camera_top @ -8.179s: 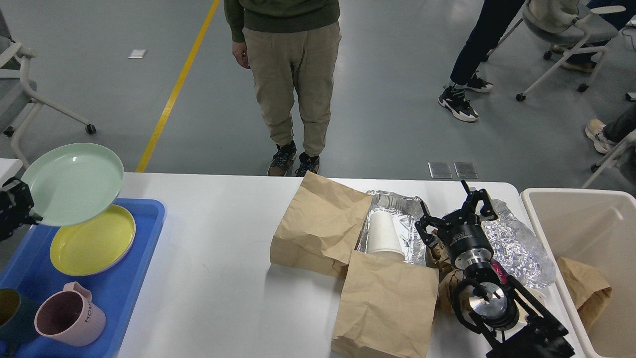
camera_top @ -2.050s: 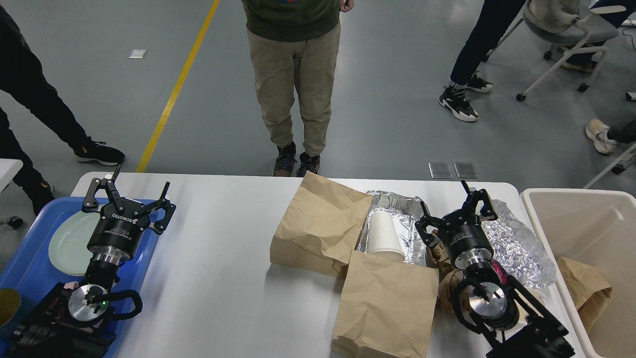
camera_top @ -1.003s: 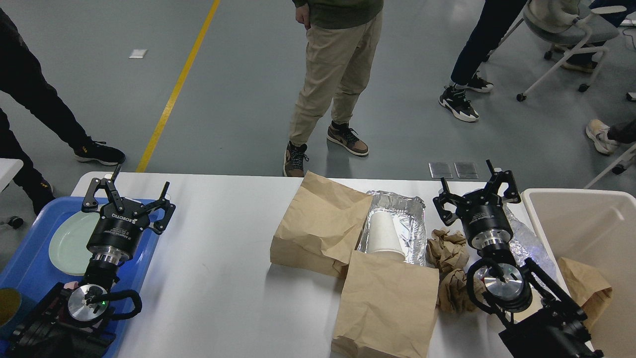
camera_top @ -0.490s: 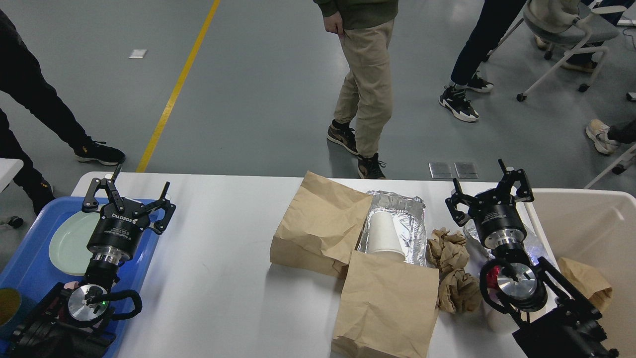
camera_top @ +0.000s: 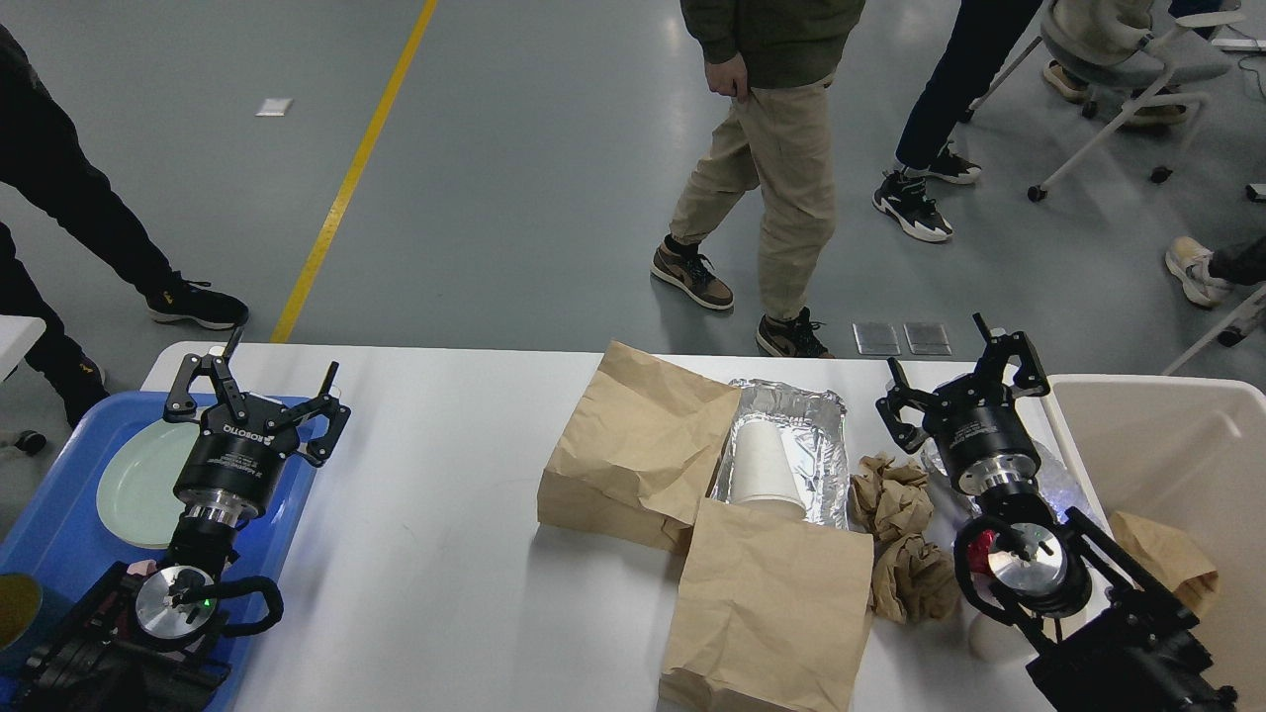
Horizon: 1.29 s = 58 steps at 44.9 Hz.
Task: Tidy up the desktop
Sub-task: 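Raise the right gripper up and away from the paper bags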
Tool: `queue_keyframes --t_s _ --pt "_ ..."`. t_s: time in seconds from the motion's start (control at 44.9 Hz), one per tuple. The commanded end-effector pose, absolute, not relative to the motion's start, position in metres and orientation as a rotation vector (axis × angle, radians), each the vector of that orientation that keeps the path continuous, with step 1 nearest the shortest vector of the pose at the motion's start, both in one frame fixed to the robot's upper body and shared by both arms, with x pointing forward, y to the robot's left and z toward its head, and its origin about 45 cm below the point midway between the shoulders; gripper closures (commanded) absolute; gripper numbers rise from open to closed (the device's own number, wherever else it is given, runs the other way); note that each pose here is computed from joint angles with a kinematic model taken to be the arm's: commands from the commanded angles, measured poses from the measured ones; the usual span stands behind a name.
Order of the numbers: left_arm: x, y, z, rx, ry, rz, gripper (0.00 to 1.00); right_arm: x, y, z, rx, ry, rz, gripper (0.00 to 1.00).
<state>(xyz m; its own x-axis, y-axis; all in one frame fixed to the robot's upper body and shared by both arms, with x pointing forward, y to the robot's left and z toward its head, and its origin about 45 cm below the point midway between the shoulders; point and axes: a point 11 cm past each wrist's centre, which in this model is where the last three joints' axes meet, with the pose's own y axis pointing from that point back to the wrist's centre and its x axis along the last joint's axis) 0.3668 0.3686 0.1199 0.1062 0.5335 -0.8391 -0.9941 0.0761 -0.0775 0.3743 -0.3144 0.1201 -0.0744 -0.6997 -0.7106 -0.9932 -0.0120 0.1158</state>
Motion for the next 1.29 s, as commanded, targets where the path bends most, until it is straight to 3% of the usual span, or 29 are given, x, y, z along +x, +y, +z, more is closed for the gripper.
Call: queue_keyframes --t_s 0.0,0.267,0.468,0.869,0.958,1.137,1.27 --pt "0.367 0.369 0.12 -0.796 0.744 1.32 0.04 0.375 -0.323 0.123 -1.759 1.834 0.84 0.0" --pt "0.367 0.369 0.12 -0.795 0.743 1.321 0.04 0.378 -0.358 0.143 -1.858 1.891 0.73 0.0" --pt "0.367 0.368 0.12 -0.795 0.745 1.319 0.04 0.382 -0.371 0.157 -2.298 1.969 0.578 0.0" --pt "0.367 0.368 0.12 -0.795 0.745 1.319 0.04 0.424 -0.379 0.239 -3.633 1.818 -0.353 0.0" --pt "0.367 0.369 0.12 -0.794 0.744 1.32 0.04 0.426 -0.36 0.258 -3.891 1.571 -0.437 0.0" --pt "0.367 0.368 0.12 -0.795 0.745 1.319 0.04 0.417 -0.31 0.303 -4.255 0.931 -0.236 0.0" --pt "0.367 0.368 0.12 -0.795 0.745 1.319 0.04 0.4 -0.29 0.336 -4.473 0.73 -0.205 0.0"
